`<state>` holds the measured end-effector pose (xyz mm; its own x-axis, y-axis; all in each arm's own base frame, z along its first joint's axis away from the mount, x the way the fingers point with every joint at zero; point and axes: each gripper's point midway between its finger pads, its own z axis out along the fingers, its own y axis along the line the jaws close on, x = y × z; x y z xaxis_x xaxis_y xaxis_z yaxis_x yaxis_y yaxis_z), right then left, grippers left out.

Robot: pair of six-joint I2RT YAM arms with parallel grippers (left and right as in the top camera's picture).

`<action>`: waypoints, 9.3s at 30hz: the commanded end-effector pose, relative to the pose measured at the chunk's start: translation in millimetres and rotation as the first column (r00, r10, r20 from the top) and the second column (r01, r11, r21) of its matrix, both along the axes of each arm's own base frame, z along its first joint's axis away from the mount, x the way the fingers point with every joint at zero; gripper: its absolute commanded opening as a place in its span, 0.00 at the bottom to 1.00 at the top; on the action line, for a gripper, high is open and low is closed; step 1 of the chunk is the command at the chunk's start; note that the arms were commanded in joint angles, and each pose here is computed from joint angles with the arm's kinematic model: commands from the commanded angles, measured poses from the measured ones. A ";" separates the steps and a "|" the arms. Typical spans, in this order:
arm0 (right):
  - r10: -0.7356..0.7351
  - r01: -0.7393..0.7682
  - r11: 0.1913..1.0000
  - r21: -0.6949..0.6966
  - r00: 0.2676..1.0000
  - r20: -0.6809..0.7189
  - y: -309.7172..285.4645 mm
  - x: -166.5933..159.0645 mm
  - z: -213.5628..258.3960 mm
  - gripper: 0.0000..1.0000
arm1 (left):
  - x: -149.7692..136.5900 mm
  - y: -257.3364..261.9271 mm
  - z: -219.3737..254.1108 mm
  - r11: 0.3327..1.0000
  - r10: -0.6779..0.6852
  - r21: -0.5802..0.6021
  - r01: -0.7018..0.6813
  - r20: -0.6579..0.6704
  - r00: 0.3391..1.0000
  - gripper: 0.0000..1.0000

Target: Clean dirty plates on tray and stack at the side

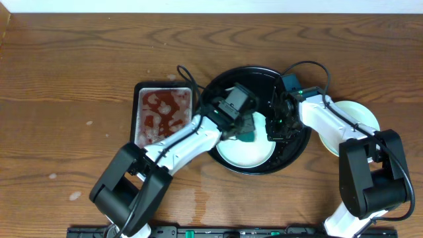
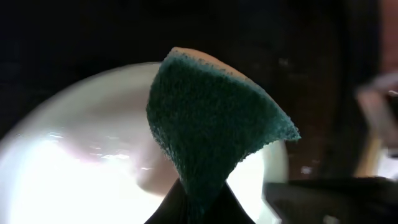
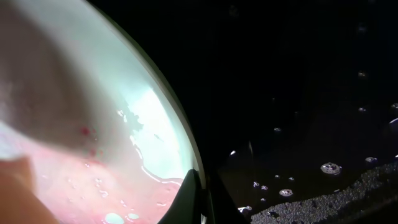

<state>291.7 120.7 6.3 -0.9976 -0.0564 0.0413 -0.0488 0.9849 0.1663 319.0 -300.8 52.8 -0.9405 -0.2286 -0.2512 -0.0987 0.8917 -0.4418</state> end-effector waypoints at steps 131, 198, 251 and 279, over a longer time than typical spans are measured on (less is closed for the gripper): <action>-0.007 0.008 0.999 0.040 1.000 -0.014 5.1 -12.2 -22.3 0.01 | -17.1 76.6 41.3 0.963 -0.225 0.157 0.218 0.031 0.974 0.57; -0.040 0.018 0.944 0.331 0.997 0.060 46.5 15.2 2.0 0.01 | 18.4 242.8 36.5 0.923 0.076 0.379 -0.063 -0.018 0.997 0.17; 0.546 0.256 0.645 -0.720 0.505 0.668 -8.9 50.8 220.4 0.01 | 16.4 243.2 35.9 0.923 0.076 0.381 -0.061 -0.026 0.997 0.41; 0.567 0.394 0.566 -0.724 0.451 0.689 -9.5 46.6 251.8 0.01 | 16.5 243.2 35.9 0.923 0.076 0.381 -0.061 -0.026 0.997 0.41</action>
